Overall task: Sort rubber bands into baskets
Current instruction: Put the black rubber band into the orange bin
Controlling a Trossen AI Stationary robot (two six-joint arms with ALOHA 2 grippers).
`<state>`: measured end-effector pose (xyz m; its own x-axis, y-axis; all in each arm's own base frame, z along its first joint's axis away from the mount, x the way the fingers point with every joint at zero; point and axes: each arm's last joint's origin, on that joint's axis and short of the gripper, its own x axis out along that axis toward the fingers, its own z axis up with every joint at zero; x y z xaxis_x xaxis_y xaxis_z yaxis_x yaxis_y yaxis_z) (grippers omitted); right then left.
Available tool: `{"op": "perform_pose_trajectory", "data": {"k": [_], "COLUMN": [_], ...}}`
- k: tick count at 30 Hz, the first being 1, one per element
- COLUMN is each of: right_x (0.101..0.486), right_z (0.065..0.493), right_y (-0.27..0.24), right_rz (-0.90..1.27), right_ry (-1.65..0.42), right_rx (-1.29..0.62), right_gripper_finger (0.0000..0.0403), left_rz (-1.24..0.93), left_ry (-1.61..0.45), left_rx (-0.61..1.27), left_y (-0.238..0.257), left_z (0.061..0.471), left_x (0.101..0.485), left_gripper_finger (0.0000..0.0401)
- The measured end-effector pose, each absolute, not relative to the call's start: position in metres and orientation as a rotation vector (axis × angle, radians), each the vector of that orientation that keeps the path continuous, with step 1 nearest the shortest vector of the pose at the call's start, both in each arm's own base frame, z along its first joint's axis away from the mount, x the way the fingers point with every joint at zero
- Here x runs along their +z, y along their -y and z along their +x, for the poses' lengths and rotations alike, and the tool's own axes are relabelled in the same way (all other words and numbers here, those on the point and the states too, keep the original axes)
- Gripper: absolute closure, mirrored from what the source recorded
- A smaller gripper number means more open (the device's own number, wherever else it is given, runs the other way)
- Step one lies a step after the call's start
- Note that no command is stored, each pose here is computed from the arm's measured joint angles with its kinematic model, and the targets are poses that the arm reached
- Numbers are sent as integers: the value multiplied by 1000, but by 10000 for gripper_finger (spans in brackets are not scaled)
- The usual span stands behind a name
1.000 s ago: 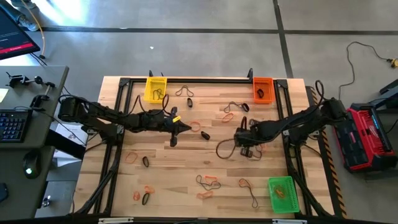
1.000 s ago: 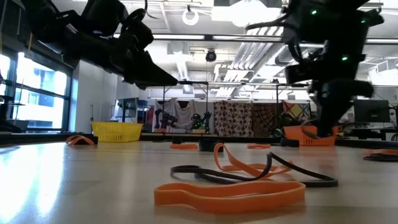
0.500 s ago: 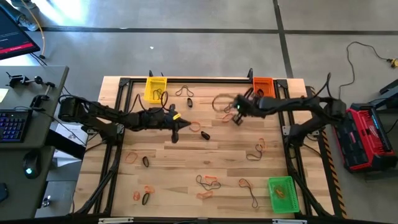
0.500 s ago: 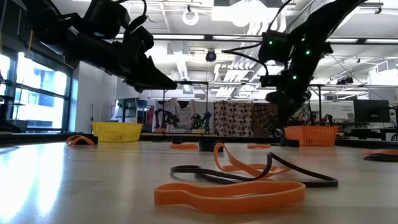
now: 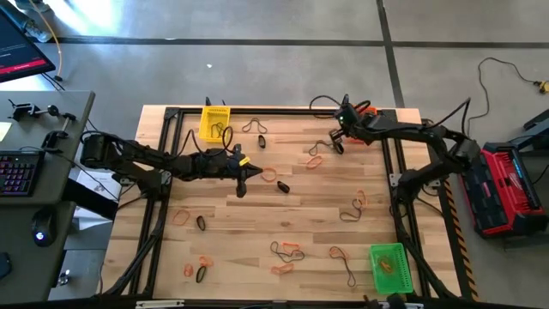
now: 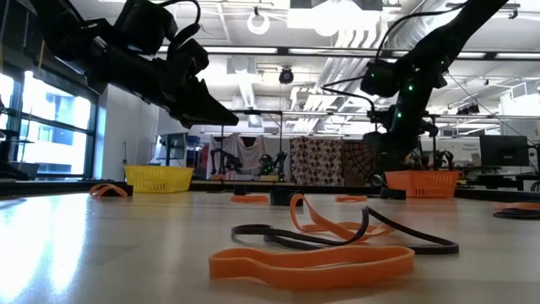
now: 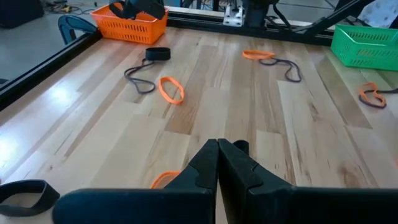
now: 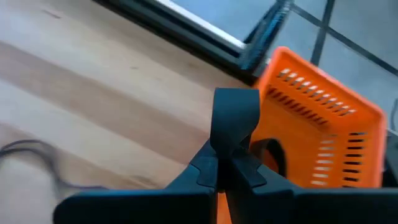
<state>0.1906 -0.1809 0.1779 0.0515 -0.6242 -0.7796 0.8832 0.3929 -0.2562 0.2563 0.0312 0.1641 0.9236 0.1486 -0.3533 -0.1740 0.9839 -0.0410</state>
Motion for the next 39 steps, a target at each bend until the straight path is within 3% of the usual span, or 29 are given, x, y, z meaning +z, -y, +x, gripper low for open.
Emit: {"op": "perform_pose_trajectory", "data": {"k": [16,39], "right_x": [176,161], "right_z": [132,142], "right_y": [227,210], "right_rz": [599,721], "right_ry": [-910,-1006], "right_rx": [-1339,-1362], "right_gripper_finger": [403,403], "left_rz": [-63,-54], "left_ry": [-357,-358], "left_rx": [167,165], "left_y": [-32,-32], "left_z": [256,256], "left_x": [164,164], "left_gripper_finger": [401,401]}}
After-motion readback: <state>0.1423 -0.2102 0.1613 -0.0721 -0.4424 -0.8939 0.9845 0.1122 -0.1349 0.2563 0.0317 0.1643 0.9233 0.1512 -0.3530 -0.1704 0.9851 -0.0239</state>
